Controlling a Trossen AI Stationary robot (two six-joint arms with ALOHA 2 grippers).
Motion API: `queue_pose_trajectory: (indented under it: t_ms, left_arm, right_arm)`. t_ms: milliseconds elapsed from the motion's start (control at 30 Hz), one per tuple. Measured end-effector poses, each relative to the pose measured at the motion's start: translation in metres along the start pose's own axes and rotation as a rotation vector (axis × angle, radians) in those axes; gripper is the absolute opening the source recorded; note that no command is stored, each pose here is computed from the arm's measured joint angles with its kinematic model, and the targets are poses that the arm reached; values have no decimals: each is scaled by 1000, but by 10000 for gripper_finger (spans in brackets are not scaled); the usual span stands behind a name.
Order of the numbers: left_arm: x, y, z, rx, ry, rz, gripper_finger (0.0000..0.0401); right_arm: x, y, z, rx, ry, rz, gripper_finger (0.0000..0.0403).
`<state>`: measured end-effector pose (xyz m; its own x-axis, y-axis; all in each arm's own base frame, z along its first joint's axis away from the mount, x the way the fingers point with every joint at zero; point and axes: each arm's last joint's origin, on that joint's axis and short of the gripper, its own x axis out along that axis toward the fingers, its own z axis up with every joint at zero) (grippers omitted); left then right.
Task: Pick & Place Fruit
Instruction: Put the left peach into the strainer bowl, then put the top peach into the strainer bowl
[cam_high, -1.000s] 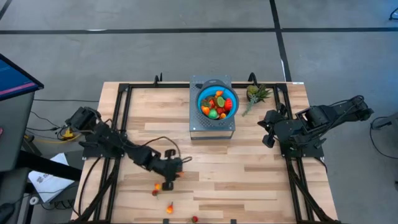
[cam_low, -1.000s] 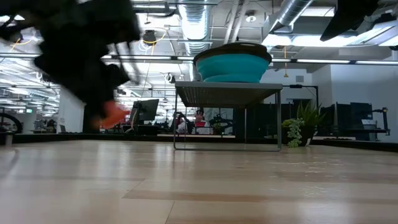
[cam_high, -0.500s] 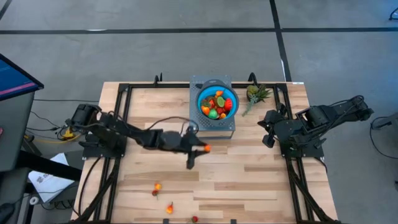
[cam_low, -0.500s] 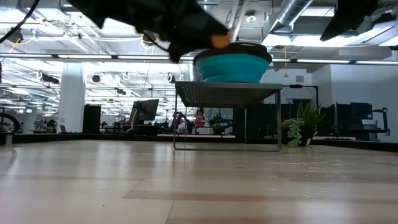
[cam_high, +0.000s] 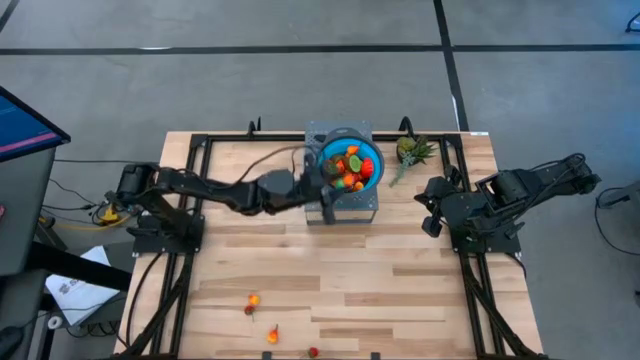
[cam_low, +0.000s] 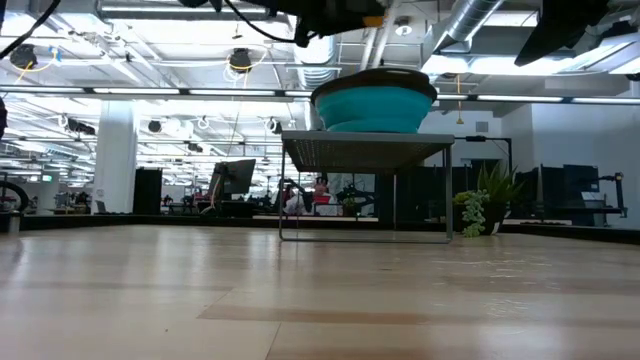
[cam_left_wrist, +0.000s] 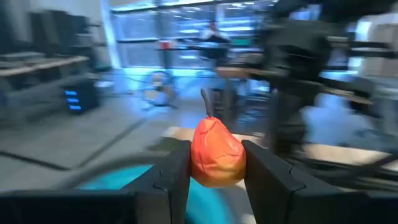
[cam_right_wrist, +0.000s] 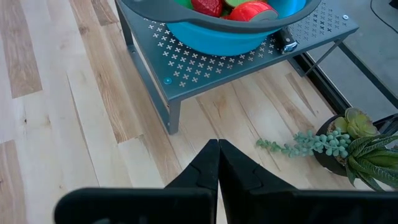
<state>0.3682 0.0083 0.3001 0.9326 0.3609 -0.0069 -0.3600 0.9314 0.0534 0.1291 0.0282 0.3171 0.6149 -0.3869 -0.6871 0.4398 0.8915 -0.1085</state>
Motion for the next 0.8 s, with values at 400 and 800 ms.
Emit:
queue_pose_trajectory:
  t_ms: [400,800]
  left_arm:
    - [16,56,0,-8,4,198,124]
    - [17,61,0,-18,1,177,206]
  right_arm:
    - [0,0,0,0,-11,-18,0]
    - [0,-1,0,-24,-16,-26,0]
